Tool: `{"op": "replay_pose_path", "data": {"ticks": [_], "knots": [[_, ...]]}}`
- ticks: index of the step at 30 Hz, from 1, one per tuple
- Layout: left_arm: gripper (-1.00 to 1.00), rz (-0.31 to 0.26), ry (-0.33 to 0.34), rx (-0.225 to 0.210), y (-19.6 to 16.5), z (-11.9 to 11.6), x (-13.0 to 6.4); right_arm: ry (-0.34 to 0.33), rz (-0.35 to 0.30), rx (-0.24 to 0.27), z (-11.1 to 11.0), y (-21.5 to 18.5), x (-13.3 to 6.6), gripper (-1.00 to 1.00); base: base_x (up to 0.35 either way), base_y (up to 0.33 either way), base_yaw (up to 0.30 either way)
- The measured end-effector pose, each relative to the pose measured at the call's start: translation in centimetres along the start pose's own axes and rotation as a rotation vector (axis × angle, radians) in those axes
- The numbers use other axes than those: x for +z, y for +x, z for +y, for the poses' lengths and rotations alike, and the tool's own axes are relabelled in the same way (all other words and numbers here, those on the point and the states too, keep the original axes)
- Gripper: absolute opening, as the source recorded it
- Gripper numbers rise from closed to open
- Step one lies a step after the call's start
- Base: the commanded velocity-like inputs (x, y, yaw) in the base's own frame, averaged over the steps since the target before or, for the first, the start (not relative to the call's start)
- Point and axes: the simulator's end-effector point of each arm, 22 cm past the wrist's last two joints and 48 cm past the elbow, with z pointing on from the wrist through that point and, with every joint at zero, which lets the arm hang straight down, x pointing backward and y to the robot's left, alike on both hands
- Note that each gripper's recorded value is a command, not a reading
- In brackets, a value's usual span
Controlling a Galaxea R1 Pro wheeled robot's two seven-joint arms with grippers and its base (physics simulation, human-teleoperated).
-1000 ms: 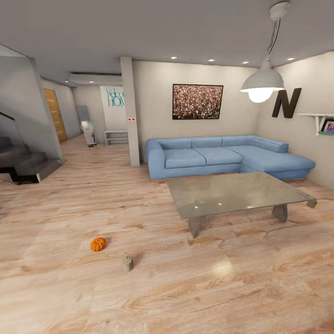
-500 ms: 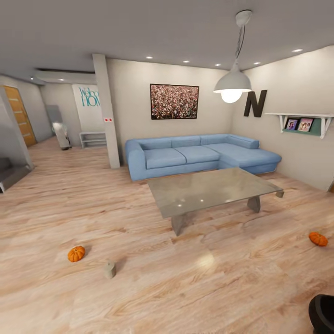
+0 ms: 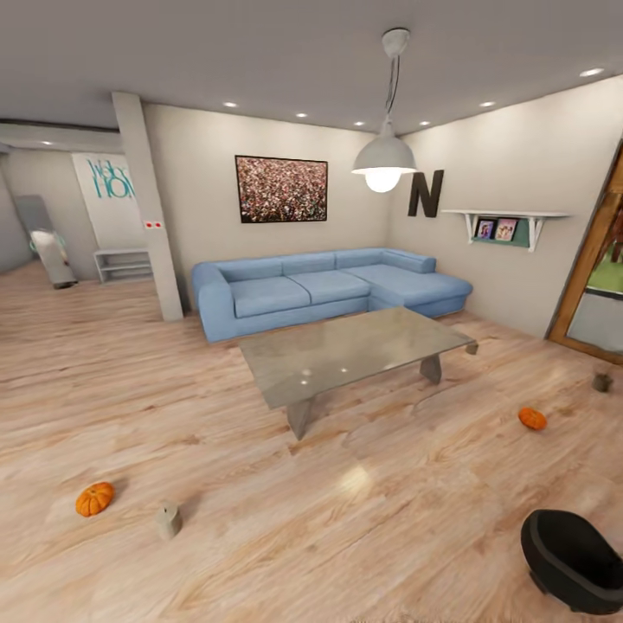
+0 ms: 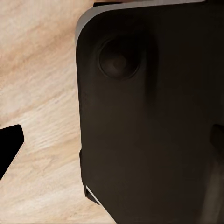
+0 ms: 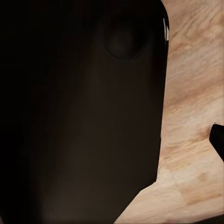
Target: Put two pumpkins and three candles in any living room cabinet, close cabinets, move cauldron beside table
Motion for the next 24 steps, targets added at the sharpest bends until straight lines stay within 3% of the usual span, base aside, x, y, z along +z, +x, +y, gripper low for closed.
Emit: {"op": "replay_pose_path", "data": {"ticks": [24], "knots": [[1.00, -0.027, -0.002, -0.001, -0.61, 0.05, -0.01, 0.003, 0.006, 0.001, -0.25, 0.30, 0.00, 1.00, 0.000, 0.000, -0.296]]}}
